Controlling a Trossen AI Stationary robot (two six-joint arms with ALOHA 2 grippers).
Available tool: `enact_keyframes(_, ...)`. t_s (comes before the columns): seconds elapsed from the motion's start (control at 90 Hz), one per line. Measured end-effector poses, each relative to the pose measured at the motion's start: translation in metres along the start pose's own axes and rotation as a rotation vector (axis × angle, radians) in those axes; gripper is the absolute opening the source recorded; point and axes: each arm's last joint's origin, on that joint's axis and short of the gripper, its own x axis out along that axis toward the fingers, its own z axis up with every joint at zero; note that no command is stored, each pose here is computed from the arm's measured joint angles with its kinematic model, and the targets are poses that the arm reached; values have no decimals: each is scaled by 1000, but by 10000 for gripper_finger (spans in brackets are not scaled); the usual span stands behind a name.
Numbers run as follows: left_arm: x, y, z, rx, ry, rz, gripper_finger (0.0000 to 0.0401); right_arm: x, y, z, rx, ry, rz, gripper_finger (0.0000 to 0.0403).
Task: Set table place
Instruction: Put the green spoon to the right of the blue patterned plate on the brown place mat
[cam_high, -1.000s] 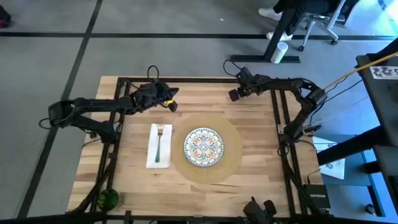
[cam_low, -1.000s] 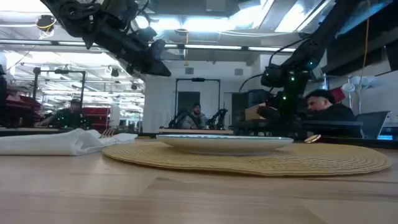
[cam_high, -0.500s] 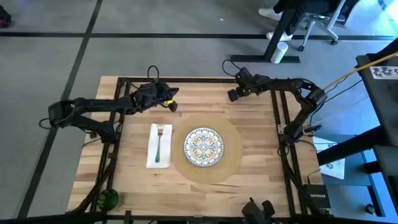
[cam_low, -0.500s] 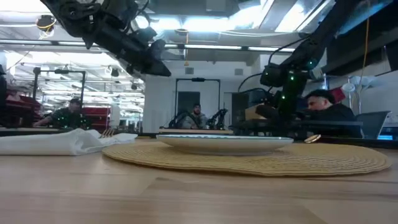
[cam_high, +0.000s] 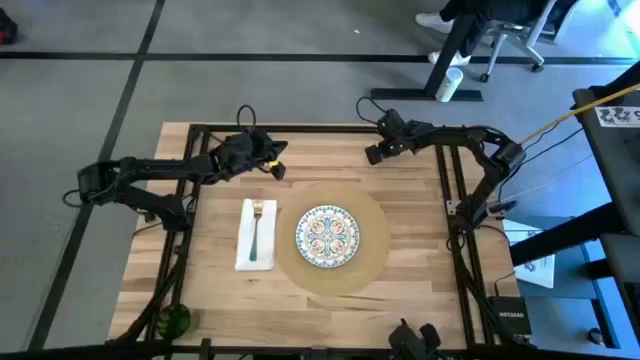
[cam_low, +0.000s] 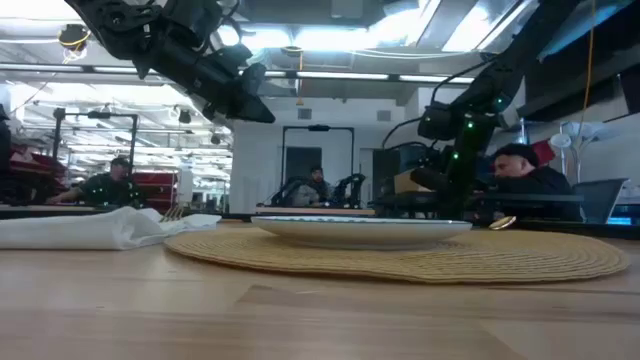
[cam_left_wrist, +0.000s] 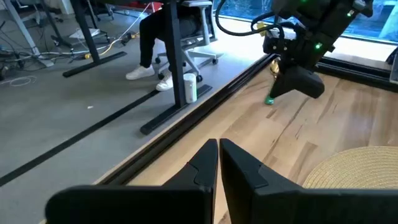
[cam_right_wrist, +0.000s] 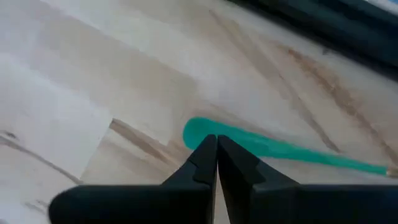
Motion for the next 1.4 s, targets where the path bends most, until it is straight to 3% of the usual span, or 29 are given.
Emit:
enact_keyframes(0.522, 0, 0, -1, 3, 9, 0, 1, -5, 41, -27, -131, 146, 35, 0)
enact_keyframes(0.733, 0, 0, -2, 7, 23, 1, 1, -16, 62, -42, -177, 209, 112, 0)
enact_keyframes(0.867, 0, 0, -2, 8, 24, 1, 1, -21, 72, -58, -235, 295, 82, 0)
enact_keyframes(1.022, 0, 0, -2, 0, 24, 1, 1, -21, 80, -58, -282, 190, -18, 0)
enact_keyframes(1.3, 0, 0, -2, -12, 23, 1, 1, -23, 63, -25, -151, -30, -235, 0)
enact_keyframes(1.4, 0, 0, -2, -12, 23, 1, 1, -24, 55, -16, -121, -55, -248, 0)
